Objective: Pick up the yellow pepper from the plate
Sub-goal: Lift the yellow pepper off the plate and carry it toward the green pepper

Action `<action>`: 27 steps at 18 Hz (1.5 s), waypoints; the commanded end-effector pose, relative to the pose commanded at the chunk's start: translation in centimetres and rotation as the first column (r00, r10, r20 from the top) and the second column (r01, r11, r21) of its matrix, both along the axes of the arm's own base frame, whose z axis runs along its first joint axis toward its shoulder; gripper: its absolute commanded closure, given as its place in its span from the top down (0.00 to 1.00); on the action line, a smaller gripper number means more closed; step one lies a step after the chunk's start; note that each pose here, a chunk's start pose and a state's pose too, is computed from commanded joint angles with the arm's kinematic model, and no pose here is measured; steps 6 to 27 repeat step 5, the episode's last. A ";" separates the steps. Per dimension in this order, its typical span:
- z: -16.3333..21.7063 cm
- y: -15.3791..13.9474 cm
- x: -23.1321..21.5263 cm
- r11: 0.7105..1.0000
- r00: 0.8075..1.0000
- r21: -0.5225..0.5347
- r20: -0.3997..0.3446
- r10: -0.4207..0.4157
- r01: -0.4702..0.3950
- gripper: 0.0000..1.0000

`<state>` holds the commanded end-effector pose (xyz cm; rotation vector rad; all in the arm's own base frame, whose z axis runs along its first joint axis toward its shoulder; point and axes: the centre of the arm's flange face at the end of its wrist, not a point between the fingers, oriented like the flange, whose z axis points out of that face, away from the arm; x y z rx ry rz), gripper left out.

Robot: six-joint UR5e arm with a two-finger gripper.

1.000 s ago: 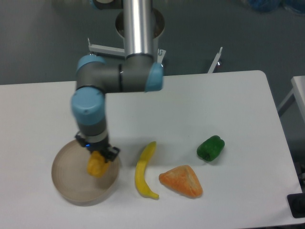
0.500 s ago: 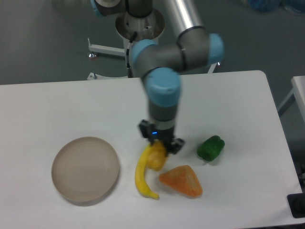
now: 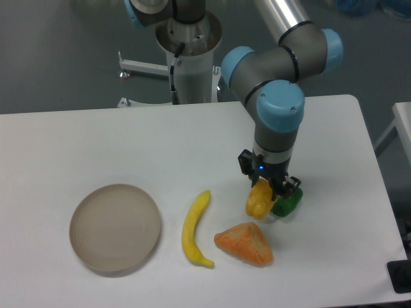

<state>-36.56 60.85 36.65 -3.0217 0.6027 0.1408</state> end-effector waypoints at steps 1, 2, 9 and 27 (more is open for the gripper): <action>-0.1 0.0 0.0 1.000 1.000 0.000 0.000 -0.002 0.002 0.37; -0.2 0.1 -0.1 1.000 1.000 -0.001 0.001 -0.002 0.002 0.37; 0.0 0.0 -0.2 1.000 1.000 0.001 -0.001 0.000 0.000 0.37; 0.0 0.0 -0.2 1.000 1.000 0.001 -0.001 0.000 0.000 0.37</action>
